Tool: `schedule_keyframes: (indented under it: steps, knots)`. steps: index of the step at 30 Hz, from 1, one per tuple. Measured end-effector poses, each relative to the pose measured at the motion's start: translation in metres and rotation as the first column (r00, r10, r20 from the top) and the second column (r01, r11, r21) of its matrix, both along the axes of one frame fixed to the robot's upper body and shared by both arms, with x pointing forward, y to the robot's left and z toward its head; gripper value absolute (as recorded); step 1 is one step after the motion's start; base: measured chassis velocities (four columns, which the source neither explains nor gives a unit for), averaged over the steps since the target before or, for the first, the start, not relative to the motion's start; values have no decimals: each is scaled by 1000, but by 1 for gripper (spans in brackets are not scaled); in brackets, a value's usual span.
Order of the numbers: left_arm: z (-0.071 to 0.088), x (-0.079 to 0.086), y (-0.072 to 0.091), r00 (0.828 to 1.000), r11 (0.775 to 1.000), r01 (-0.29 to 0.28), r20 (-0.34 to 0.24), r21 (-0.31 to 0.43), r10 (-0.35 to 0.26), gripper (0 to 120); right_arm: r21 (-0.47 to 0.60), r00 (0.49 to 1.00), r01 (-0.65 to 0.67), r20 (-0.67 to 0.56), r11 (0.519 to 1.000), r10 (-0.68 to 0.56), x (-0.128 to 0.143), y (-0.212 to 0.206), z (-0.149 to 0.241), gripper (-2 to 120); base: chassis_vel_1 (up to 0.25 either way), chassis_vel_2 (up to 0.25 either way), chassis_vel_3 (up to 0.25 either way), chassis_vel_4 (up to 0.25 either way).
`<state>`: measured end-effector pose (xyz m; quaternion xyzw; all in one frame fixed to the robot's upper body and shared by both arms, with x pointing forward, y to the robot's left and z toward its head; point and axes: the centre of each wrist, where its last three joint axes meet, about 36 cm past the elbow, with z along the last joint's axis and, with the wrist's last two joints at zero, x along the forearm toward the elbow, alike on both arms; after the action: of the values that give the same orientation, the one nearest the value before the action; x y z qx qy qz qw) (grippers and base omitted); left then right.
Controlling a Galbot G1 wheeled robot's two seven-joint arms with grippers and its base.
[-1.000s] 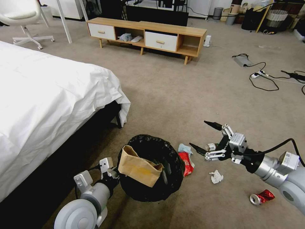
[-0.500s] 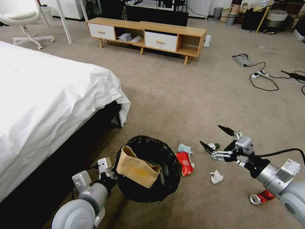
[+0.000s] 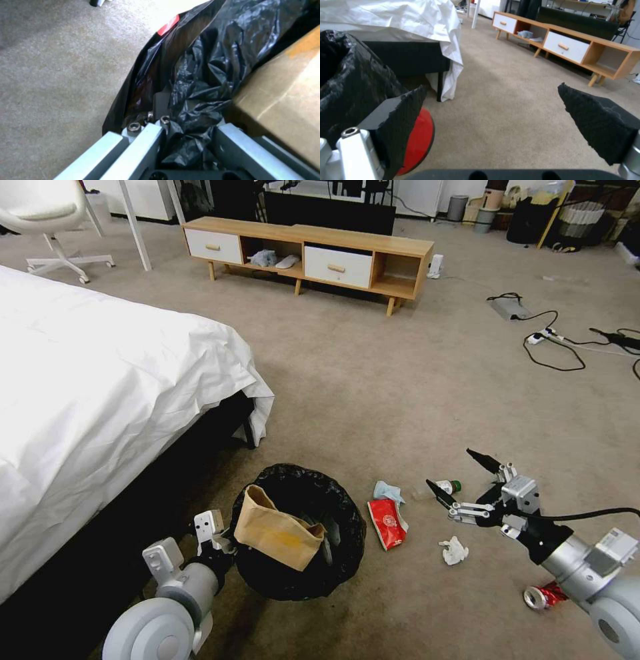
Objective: Pick up the trash bin and place the garbage on the floor into it.
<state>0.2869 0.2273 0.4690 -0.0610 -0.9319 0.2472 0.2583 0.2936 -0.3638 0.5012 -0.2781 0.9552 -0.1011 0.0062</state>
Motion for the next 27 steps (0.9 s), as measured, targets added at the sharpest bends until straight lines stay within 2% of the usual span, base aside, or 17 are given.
schedule_keyframes:
  steps: [7, 27]
  knots:
    - [-1, 0, 0, 1000, 1000, 8, 6, 26, -8, 0, 1, 1000, -1, 5, 1000, 1, 1, 0, 0, 100, 0, 0, 0, 0]
    - [0, -1, -1, 1000, 999, -7, 18, 33, 6, 0, 15, 1000, 0, 7, 1000, 0, 1, 3, -1, 100, -5, -5, -4, -4]
